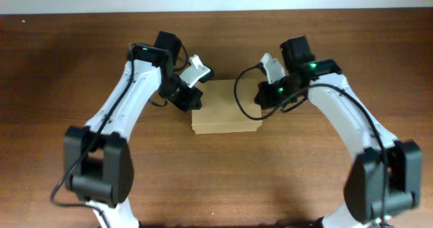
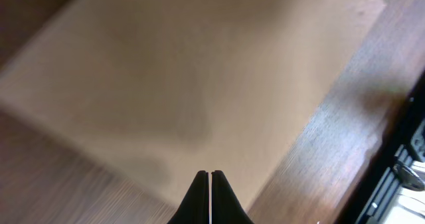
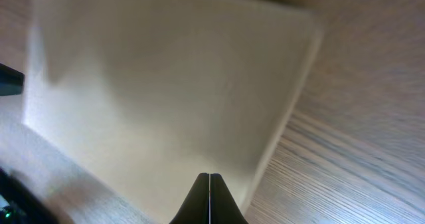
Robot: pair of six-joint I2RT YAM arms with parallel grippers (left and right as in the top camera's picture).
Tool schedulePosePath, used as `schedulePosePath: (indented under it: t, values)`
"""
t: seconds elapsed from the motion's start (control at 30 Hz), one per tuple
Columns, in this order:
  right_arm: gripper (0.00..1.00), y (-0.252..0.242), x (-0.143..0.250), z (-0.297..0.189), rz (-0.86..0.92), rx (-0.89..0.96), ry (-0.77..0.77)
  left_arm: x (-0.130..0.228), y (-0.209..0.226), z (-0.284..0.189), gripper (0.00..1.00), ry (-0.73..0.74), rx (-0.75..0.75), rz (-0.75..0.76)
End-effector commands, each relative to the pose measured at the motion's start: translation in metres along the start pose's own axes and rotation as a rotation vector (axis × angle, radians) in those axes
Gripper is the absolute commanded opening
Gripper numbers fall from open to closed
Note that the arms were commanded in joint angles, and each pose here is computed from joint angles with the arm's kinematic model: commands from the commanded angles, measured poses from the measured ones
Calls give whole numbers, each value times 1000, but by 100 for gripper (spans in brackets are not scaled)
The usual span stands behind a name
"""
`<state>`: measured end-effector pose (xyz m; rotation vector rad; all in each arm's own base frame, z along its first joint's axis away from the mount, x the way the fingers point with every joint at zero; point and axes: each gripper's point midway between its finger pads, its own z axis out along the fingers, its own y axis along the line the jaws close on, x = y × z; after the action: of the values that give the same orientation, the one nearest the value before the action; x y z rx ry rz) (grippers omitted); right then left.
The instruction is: Pack container
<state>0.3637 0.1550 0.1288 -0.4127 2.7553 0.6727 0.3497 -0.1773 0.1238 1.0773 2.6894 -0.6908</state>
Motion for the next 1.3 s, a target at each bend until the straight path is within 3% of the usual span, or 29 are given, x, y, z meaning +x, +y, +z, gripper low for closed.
schedulePosePath:
  t: [0.0, 0.23, 0.63, 0.8, 1.0, 1.23, 1.27]
  values:
    - [4, 23, -26, -68, -80, 41, -191, -12, -17, -52, 2, -104, -101, 55]
    - [4, 53, 7, -130, -106, 41, -252, -13, -56, -114, 2, -253, -157, 129]
    - [4, 94, 108, -213, -117, 35, -364, 43, -126, -173, 2, -334, -149, 163]
    - [4, 89, 159, -201, -122, 33, -394, 82, -140, -164, 2, -350, -152, 149]
    - [4, 72, 220, -159, 1, -9, -414, 137, -144, -122, 2, -409, -145, 37]
    - [4, 77, 250, -146, -26, -91, -513, 170, -145, -96, 2, -509, -139, -68]
    - [5, 78, 250, -147, -34, -92, -526, 170, -146, -98, 11, -523, -139, -75]
